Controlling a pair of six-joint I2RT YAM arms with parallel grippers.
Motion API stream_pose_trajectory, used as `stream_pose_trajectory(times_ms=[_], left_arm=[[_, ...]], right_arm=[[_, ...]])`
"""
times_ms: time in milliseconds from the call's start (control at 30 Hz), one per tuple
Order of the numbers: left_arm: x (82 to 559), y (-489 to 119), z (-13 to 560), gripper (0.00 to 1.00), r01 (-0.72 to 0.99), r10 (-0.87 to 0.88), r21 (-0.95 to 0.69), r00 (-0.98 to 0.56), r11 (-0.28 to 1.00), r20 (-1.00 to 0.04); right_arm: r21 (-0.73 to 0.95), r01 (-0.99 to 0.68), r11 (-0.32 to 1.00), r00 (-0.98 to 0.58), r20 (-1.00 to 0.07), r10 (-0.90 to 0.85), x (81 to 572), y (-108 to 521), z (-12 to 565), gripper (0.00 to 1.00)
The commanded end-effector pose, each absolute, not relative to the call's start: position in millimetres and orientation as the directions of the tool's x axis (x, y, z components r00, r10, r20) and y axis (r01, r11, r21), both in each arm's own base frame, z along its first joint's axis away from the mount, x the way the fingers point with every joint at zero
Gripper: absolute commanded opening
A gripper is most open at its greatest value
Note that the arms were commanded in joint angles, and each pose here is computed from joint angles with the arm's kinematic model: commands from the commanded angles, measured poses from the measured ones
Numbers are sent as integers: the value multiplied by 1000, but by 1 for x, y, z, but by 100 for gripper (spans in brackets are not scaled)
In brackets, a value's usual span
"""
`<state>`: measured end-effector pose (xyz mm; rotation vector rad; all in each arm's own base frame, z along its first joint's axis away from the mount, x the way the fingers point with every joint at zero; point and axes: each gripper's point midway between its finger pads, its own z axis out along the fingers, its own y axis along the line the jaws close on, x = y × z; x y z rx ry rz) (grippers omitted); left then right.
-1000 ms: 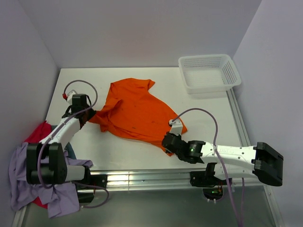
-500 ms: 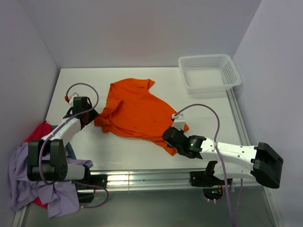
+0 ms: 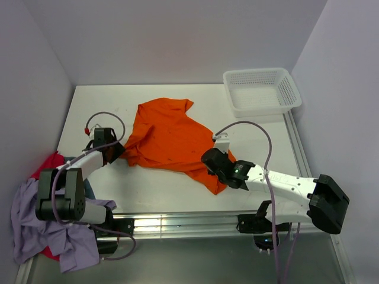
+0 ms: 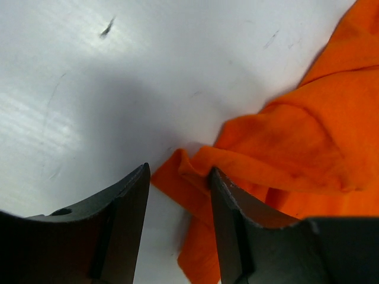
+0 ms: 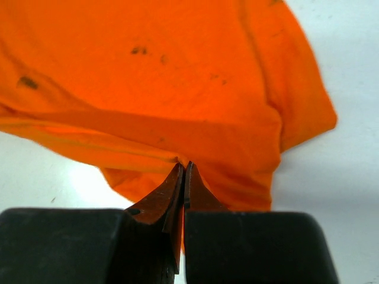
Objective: Roll the t-shirts
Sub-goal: Flatten the tshirt
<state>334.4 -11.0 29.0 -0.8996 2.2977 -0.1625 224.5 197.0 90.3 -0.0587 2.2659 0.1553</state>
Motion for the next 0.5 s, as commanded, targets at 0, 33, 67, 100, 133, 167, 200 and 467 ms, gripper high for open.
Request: stream_pose_trajectory(times_ms=[0, 33, 67, 100, 133, 167, 200, 467], left_arm=[[328, -8, 38, 51, -551, -675, -408, -475, 728, -564], [328, 0, 46, 51, -553, -699, -445, -433, 704, -569], [331, 1, 52, 51, -534, -703, -473, -408, 701, -582], [325, 4, 49, 52, -539, -710, -478, -401, 694, -579], [326, 2, 57, 52, -515, -710, -502, -387, 695, -588], [326, 3, 60, 52, -505, -711, -512, -375, 695, -595], [323, 2, 60, 52, -503, -712, -515, -373, 694, -595], [319, 10, 62, 56, -532, -711, -490, -374, 691, -596]], right_arm=[[110, -50, 993, -595, -801, 59, 244, 187, 108, 0], [114, -44, 993, -596, -800, 65, 246, 185, 107, 0], [116, -29, 993, -597, -799, 76, 249, 178, 103, 0], [125, -31, 992, -600, -796, 82, 250, 177, 101, 0], [134, -28, 991, -600, -795, 91, 251, 176, 100, 0], [137, -22, 990, -602, -793, 96, 252, 173, 97, 0], [142, -8, 990, -602, -791, 108, 255, 169, 96, 0], [166, -7, 986, -582, -803, 131, 256, 167, 99, 0]])
